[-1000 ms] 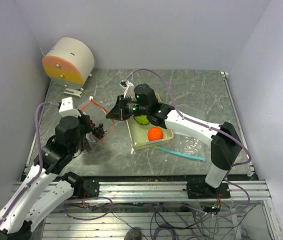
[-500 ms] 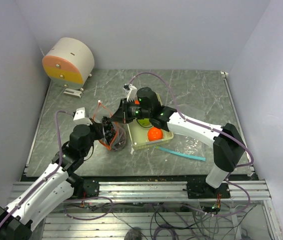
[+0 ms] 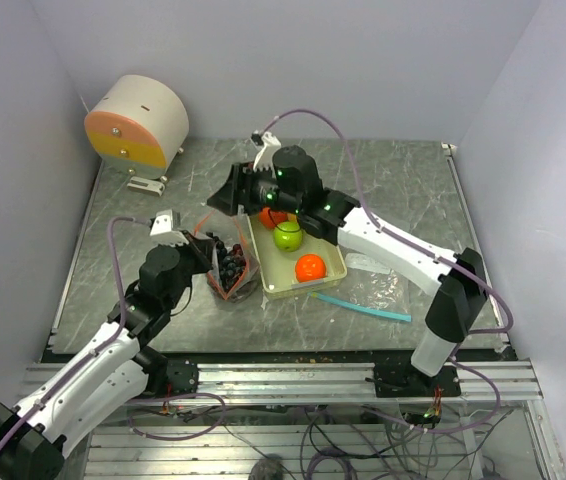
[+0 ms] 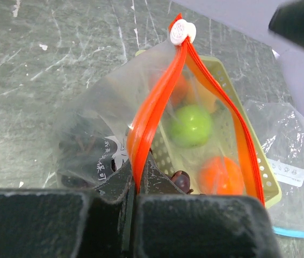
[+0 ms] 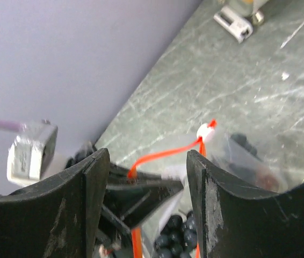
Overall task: Place the food in the zip-top bag and seal the zipper
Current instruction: Zip the zipper food storage bag.
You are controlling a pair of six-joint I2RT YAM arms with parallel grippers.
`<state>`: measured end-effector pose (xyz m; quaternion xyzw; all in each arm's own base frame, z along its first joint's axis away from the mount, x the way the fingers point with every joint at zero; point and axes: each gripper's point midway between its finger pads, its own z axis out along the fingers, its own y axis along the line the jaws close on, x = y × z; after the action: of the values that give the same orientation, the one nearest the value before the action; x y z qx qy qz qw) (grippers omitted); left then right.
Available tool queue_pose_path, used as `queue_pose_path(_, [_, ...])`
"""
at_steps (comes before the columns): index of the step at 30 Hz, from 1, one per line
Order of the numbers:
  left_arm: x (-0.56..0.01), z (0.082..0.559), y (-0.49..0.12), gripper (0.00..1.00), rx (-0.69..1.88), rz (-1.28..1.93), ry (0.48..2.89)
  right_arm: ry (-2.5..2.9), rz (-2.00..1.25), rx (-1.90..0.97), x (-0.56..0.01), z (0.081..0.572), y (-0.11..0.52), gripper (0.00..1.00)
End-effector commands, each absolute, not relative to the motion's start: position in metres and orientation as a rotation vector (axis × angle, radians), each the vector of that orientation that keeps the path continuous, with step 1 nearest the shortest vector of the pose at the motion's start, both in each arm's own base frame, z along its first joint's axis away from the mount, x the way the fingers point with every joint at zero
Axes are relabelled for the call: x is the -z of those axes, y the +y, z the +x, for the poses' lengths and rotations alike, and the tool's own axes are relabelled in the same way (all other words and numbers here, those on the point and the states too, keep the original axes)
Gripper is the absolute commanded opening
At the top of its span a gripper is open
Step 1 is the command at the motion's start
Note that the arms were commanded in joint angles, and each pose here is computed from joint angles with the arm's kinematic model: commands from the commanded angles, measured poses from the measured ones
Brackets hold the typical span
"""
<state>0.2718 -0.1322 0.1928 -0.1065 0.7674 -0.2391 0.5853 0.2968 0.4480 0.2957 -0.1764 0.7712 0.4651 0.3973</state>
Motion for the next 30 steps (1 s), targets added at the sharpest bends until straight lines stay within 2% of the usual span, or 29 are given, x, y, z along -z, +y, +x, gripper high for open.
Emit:
queue_pose_path(1, [-0.212,0.276,-0.145,0.07,0.640,-0.227,1.727,2.036,-0.375,-1.022,-0.274,0.323,0.448,0.59])
queue_pose_path(8, [-0.210,0.278,-0.150,0.07,0.657,-0.217,1.732,2.104,-0.312,-0.739,-0.249,0.340,0.449,0.59])
queue_pose_path(15, [-0.208,0.279,-0.152,0.07,0.661,-0.215,1.736,2.147,-0.318,-0.714,-0.233,0.336,0.455,0.59])
queue_pose_path(19, [-0.208,0.279,-0.151,0.07,0.657,-0.214,1.737,2.141,-0.315,-0.665,-0.232,0.334,0.453,0.52])
queue_pose_path(21, [-0.208,0.280,-0.153,0.07,0.659,-0.209,1.738,2.146,-0.311,-0.646,-0.228,0.333,0.450,0.46])
queue_pose_path(25, [-0.210,0.280,-0.158,0.07,0.677,-0.190,1.743,2.136,-0.313,-0.647,-0.225,0.331,0.448,0.04])
queue_pose_path(27, [-0.215,0.279,-0.160,0.09,0.679,-0.165,1.753,2.114,-0.327,-0.661,-0.230,0.330,0.447,0.00])
queue_pose_path(29, [-0.232,0.277,-0.159,0.24,0.666,-0.136,1.748,2.063,-0.356,-0.690,-0.243,0.327,0.446,0.00])
queue_pose_path(30, [-0.240,0.276,-0.156,0.40,0.647,-0.129,1.753,2.032,-0.374,-0.711,-0.251,0.325,0.445,0.00])
